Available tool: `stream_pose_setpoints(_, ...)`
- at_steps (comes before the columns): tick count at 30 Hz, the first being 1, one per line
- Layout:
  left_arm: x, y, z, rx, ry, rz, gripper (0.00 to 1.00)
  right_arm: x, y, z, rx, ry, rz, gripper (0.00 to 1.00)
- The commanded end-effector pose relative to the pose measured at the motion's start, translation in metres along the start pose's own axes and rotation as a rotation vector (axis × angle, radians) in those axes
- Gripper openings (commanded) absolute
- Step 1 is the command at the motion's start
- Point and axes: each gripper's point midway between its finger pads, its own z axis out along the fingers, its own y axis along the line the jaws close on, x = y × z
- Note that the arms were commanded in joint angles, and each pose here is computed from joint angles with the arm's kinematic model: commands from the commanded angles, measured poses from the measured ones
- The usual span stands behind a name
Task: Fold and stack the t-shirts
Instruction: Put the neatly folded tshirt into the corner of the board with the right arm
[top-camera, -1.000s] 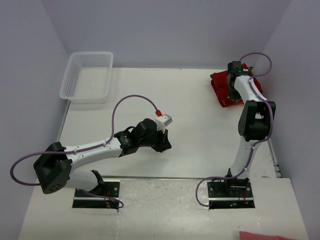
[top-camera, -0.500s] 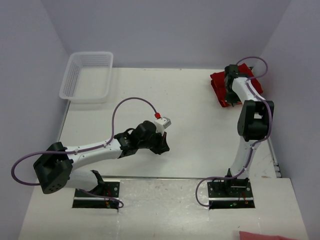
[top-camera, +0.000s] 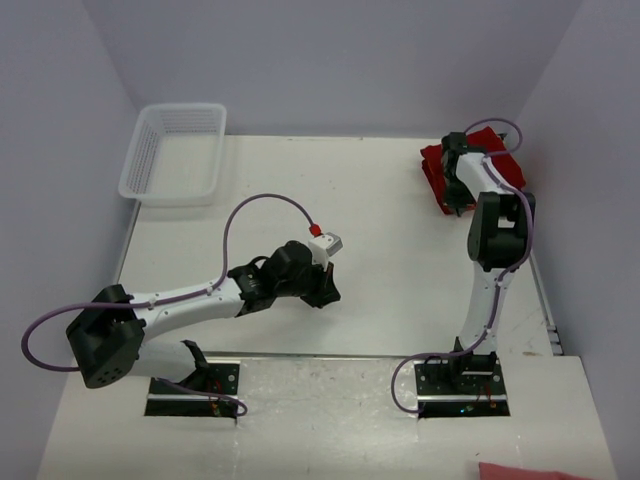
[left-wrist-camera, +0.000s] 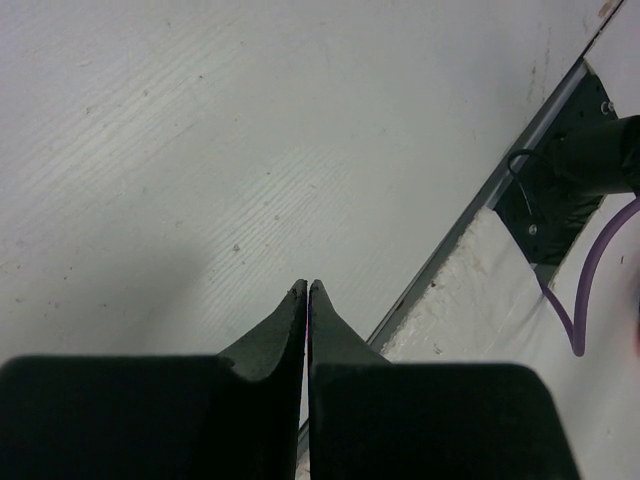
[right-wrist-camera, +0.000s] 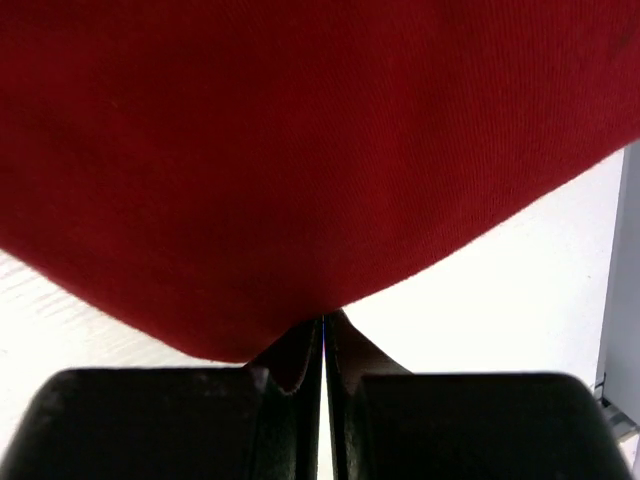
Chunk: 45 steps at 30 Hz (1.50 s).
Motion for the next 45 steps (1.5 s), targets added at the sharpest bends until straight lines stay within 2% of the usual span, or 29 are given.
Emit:
stream_pose_setpoints(1, -0.007, -0.008, -0.003, 0.038, -0.039, 0.026, 0.01, -0.023, 0.009, -0.014, -0.041, -0.052, 0.027, 0.00)
stream_pose_setpoints(14, 0.000, -0.005, 0.003, 0.040, -0.024, 0.024, 0.01, -0.039, 0.053, -0.013, -0.128, -0.058, -0.022, 0.00)
stream_pose_setpoints(21, 0.004, -0.003, 0.006, 0.039, -0.009, 0.025, 0.01, -0.051, 0.055, -0.016, -0.117, -0.072, 0.000, 0.00)
stream_pose_setpoints(23, 0.006, -0.002, 0.006, 0.041, -0.005, 0.023, 0.01, -0.056, 0.059, -0.038, -0.167, -0.127, 0.017, 0.00)
stream_pose_setpoints(24, 0.007, -0.003, 0.007, 0.047, -0.003, 0.019, 0.01, -0.052, 0.068, -0.054, -0.252, -0.161, 0.004, 0.00)
stream_pose_setpoints(25, 0.008, -0.004, 0.007, 0.051, -0.001, 0.016, 0.01, -0.045, 0.071, -0.044, -0.249, -0.151, -0.011, 0.00)
stream_pose_setpoints(26, 0.008, -0.004, 0.008, 0.057, -0.001, 0.012, 0.01, -0.047, 0.074, -0.073, -0.334, -0.197, -0.005, 0.00)
stream_pose_setpoints(27, 0.012, -0.005, 0.009, 0.066, 0.011, 0.003, 0.01, -0.037, 0.075, -0.071, -0.352, -0.202, 0.000, 0.00)
stream_pose_setpoints(28, 0.012, -0.007, 0.009, 0.074, 0.012, -0.002, 0.01, -0.035, 0.073, -0.082, -0.374, -0.222, 0.007, 0.03)
stream_pose_setpoints(29, 0.014, -0.007, 0.010, 0.079, 0.015, -0.011, 0.01, -0.026, 0.073, -0.100, -0.431, -0.236, 0.004, 0.13)
stream_pose_setpoints(31, 0.016, -0.008, 0.009, 0.084, 0.019, -0.018, 0.01, -0.022, 0.075, -0.122, -0.493, -0.281, -0.003, 0.23)
stream_pose_setpoints(32, 0.016, -0.009, 0.008, 0.089, 0.016, -0.022, 0.01, -0.017, 0.072, -0.138, -0.524, -0.312, -0.012, 0.41)
stream_pose_setpoints(34, 0.016, -0.009, 0.007, 0.086, 0.012, -0.024, 0.01, -0.010, 0.073, -0.154, -0.544, -0.332, -0.027, 0.59)
stream_pose_setpoints(35, 0.016, -0.007, 0.006, 0.074, 0.001, -0.026, 0.01, -0.006, 0.070, -0.164, -0.555, -0.350, -0.029, 0.81)
stream_pose_setpoints(36, 0.015, -0.005, 0.006, 0.063, -0.006, -0.025, 0.01, -0.006, 0.070, -0.170, -0.562, -0.370, -0.027, 0.96)
stream_pose_setpoints(37, 0.015, -0.003, 0.006, 0.050, -0.010, -0.024, 0.01, -0.004, 0.072, -0.175, -0.572, -0.382, -0.025, 0.99)
stream_pose_setpoints(45, 0.000, 0.020, 0.003, -0.096, -0.085, -0.038, 0.04, 0.019, 0.081, -0.202, -0.698, -0.444, -0.030, 0.99)
